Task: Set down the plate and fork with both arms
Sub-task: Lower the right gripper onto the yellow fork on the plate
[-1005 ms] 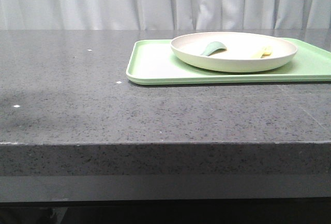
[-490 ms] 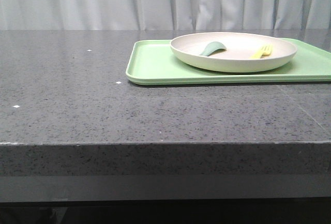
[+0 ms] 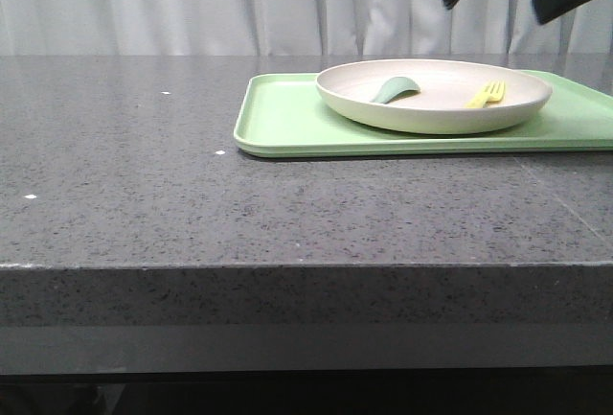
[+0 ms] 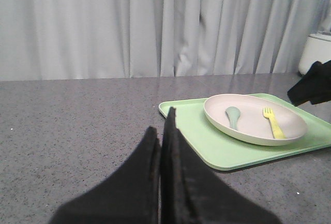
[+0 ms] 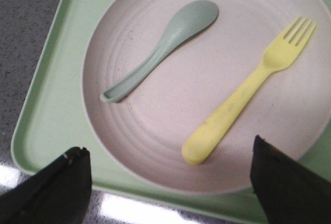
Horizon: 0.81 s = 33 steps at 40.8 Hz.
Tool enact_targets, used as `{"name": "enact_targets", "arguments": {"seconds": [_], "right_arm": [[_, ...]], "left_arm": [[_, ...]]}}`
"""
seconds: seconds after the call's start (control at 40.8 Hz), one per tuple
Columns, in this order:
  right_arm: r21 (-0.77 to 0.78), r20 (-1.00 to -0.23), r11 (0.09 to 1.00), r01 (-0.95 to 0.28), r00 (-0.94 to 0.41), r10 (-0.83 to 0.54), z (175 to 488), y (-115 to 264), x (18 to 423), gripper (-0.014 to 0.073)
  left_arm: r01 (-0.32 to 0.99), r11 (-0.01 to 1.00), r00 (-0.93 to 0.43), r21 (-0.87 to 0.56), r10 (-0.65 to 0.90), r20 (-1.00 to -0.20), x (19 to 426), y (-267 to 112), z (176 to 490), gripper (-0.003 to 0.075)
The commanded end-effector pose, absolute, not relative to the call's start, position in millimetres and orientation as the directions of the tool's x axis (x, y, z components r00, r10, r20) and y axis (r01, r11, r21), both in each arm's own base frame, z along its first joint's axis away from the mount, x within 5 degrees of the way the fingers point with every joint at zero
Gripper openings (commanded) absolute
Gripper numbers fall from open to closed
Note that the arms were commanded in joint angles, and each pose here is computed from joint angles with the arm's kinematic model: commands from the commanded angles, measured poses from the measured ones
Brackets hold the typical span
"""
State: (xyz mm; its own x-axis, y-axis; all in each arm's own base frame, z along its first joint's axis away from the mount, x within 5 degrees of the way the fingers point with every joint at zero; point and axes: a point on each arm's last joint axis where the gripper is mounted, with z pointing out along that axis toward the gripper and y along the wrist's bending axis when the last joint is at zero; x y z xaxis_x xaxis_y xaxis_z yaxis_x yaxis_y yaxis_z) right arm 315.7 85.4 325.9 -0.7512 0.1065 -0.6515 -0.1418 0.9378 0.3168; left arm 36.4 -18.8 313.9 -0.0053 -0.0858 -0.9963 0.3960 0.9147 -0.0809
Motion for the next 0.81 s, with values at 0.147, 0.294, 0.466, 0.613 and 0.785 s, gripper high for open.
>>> {"name": "enact_targets", "arguments": {"seconds": [0.147,0.294,0.466,0.613,0.785], "right_arm": [[0.368,-0.597,0.929,-0.037,-0.775,0.205,322,75,367,0.0643],[0.365,-0.578,0.931,-0.016,-0.788,0.213,307,73,383,0.0643],[0.36,-0.564,0.933,-0.001,-0.797,0.217,289,75,394,0.0643],[0.359,-0.552,0.934,0.004,-0.806,0.215,283,75,396,0.0591],[0.358,-0.547,0.934,0.004,-0.81,0.213,283,76,395,0.0317]], "left_arm": [[0.391,0.917,0.075,-0.084,-0.123,-0.99,37,-18,329,-0.0018],[0.391,0.917,0.075,-0.084,-0.123,-0.99,37,-18,329,-0.0018],[0.391,0.917,0.075,-0.084,-0.123,-0.99,37,-18,329,-0.0018],[0.391,0.917,0.075,-0.084,-0.123,-0.99,37,-18,329,-0.0018],[0.391,0.917,0.075,-0.084,-0.123,-0.99,37,-18,329,-0.0018]]}}
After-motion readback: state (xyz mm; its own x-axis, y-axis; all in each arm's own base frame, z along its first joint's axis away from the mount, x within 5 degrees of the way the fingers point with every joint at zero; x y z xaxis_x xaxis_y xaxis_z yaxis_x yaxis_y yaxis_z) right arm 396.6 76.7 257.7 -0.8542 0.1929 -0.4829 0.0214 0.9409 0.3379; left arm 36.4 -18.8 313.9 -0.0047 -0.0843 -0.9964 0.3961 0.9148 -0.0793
